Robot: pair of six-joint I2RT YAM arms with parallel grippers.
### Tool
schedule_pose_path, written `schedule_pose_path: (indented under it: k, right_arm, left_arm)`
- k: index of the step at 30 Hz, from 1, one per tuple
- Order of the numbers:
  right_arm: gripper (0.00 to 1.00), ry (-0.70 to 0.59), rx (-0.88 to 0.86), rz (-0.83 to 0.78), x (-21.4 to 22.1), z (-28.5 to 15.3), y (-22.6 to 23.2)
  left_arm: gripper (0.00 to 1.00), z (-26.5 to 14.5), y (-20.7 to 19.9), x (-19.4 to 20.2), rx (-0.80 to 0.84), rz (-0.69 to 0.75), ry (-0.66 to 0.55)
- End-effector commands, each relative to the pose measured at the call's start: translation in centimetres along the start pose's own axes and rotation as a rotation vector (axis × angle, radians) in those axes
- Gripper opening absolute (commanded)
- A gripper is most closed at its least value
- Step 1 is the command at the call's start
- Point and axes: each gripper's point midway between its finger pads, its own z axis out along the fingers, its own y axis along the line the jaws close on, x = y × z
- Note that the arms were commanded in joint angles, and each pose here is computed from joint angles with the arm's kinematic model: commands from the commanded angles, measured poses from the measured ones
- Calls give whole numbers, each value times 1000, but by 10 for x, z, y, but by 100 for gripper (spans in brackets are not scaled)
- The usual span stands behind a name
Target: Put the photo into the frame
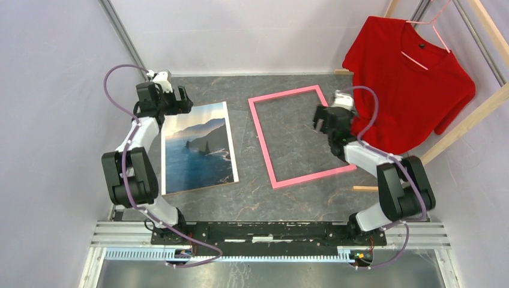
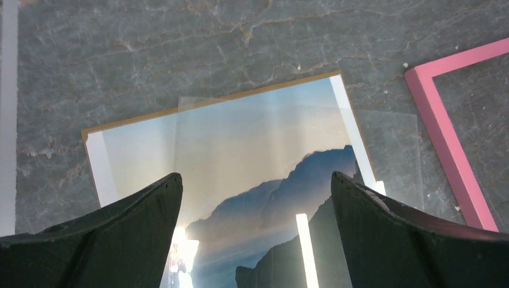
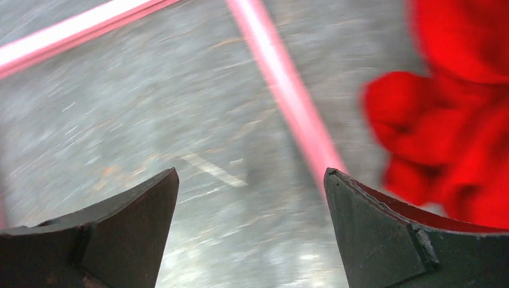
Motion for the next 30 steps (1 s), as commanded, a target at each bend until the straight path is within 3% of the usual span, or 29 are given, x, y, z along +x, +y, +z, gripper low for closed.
schedule_pose_path:
  k: [1, 7, 13, 22, 30]
  right_arm:
    - [98, 97, -194, -162, 18, -17, 92]
    - [98, 170, -376, -283, 48, -33, 193]
    - [95, 247, -454, -381, 85, -41, 253]
    - [85, 364, -467, -437, 137, -42, 255]
    - [61, 428, -434, -465, 165, -45, 247]
  left_arm:
    - [99, -10, 0, 25, 56, -74, 176]
    - [100, -11, -3, 34, 71, -100, 223]
    - [100, -14, -9, 54, 103, -115, 289]
    - [100, -18, -32, 73, 162, -88, 345]
    - [100, -12, -72, 95, 200, 30, 416]
